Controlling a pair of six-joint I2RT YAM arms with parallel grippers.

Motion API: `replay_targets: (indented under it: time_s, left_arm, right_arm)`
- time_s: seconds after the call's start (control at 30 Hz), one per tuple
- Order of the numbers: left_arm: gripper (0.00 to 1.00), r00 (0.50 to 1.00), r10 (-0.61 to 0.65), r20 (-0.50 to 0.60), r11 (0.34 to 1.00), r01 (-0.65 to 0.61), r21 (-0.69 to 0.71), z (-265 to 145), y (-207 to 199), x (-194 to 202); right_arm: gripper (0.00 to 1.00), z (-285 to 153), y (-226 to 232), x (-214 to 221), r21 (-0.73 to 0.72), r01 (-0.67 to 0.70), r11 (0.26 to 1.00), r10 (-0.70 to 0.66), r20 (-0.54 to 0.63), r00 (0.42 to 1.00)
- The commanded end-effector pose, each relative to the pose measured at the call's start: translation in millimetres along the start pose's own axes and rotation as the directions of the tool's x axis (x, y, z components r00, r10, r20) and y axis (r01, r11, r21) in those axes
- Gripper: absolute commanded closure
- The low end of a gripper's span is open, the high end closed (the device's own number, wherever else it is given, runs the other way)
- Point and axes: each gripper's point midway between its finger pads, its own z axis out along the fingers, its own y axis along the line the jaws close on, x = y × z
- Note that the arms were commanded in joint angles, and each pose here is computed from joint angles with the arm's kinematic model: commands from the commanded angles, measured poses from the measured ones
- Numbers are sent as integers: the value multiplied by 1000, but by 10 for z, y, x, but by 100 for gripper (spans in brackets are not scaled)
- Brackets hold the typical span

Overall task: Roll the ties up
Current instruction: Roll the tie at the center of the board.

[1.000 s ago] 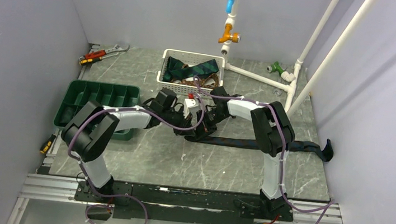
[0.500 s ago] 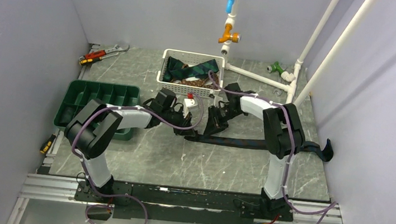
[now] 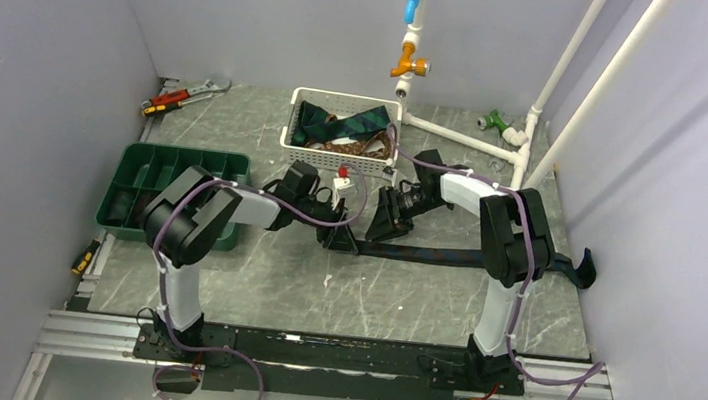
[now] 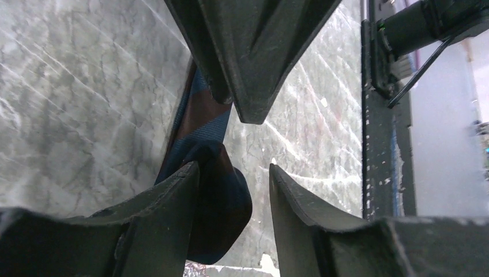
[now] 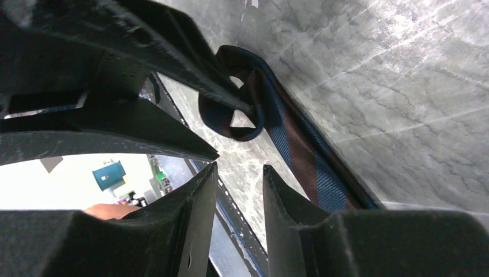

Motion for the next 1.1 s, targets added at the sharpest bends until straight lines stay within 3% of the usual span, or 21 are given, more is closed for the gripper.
replay_targets:
  time_s: [0.0, 0.17, 0.47, 1.07]
  left_arm:
    - [46, 993, -78, 88, 993, 69, 99, -14, -53, -104]
    - [40, 983, -122, 138, 987, 105, 123, -94, 4, -190]
    - [49, 977, -162, 140, 982, 145, 123, -98, 108, -167]
    - [57, 976, -177, 125, 976, 158, 150, -33, 111, -133]
  right_arm:
    - [64, -3, 98, -75, -41, 13, 999, -13, 13, 1000]
    - [65, 59, 82, -5, -27, 7, 1000, -8, -24, 1000]
    - [64, 143, 85, -83, -7, -3, 1000, 2, -17, 1000]
    - [64, 368, 79, -172, -53, -21, 998, 20, -25, 999]
